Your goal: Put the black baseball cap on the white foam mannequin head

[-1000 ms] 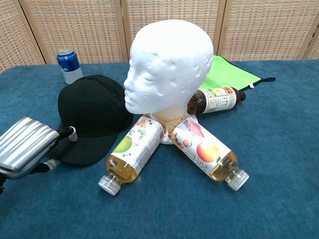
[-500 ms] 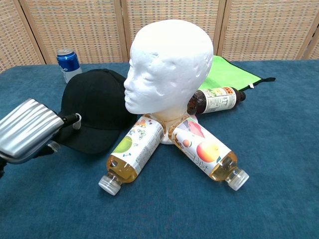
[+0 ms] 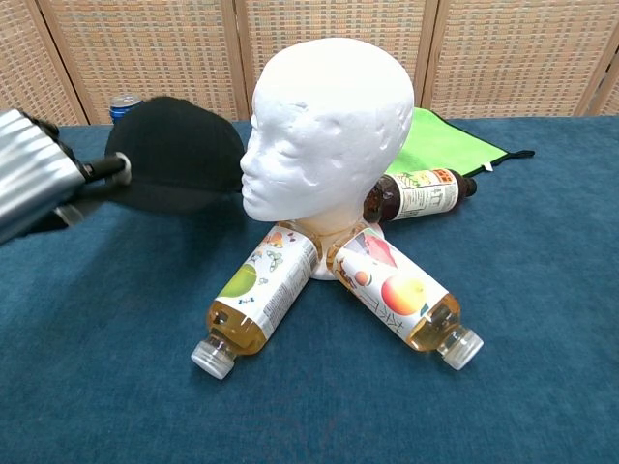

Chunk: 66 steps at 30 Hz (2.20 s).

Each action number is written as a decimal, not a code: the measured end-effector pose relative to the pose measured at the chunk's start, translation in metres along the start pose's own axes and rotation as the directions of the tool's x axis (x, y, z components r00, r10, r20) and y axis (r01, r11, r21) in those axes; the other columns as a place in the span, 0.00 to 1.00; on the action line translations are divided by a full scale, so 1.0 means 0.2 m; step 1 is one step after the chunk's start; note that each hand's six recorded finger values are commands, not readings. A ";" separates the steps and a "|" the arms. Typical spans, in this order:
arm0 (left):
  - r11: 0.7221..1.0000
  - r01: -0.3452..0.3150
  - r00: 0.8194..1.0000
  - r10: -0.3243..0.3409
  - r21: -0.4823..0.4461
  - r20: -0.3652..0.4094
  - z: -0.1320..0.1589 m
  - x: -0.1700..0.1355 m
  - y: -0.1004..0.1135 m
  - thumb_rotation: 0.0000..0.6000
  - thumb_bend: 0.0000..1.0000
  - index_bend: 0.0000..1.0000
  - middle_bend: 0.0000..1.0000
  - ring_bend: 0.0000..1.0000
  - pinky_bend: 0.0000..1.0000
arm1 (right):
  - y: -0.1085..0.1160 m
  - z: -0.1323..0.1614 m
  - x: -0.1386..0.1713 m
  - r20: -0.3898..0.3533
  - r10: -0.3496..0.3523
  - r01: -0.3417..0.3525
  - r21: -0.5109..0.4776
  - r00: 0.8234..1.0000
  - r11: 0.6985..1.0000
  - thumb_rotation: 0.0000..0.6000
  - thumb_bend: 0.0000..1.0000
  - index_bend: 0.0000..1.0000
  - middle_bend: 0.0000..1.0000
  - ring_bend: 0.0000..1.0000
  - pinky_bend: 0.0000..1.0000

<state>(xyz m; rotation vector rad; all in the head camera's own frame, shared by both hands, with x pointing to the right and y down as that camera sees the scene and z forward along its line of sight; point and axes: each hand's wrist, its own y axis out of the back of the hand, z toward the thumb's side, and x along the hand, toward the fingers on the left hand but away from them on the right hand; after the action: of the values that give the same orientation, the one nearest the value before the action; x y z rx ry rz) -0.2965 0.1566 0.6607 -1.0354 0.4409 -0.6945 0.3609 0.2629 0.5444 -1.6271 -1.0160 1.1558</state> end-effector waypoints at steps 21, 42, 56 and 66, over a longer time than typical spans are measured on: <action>0.951 -0.302 0.946 0.307 0.061 -0.106 -0.60 0.49 0.53 1.00 0.69 0.85 0.99 0.93 0.81 | 0.02 0.00 0.00 0.010 -0.021 0.021 -0.009 1.000 1.000 1.00 0.06 0.07 0.00 0.00 0.00; 0.877 -0.463 0.882 0.470 -0.124 0.031 -0.16 0.80 0.81 1.00 0.68 0.82 0.99 0.93 0.81 | 0.07 -0.03 0.00 0.026 -0.044 0.045 -0.035 0.999 0.998 1.00 0.06 0.07 0.00 0.00 0.00; 0.887 -0.429 0.888 0.448 -0.168 0.098 -0.06 0.70 0.68 1.00 0.66 0.80 0.99 0.93 0.80 | 0.06 -0.03 0.00 0.025 -0.037 0.038 -0.027 0.999 0.999 1.00 0.06 0.07 0.00 0.00 0.00; 0.898 -0.399 0.896 0.425 -0.185 0.131 -0.04 0.64 0.61 1.00 0.62 0.79 0.98 0.93 0.79 | 0.05 -0.03 0.00 0.024 -0.032 0.032 -0.023 0.999 0.999 1.00 0.06 0.07 0.00 0.00 0.00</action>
<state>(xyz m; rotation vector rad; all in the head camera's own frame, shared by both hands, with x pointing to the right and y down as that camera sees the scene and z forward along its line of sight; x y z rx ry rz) -0.1723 0.1025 0.5466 -1.0899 0.5524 -0.1902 0.3673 0.2586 0.5363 -1.6135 -1.0705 1.1482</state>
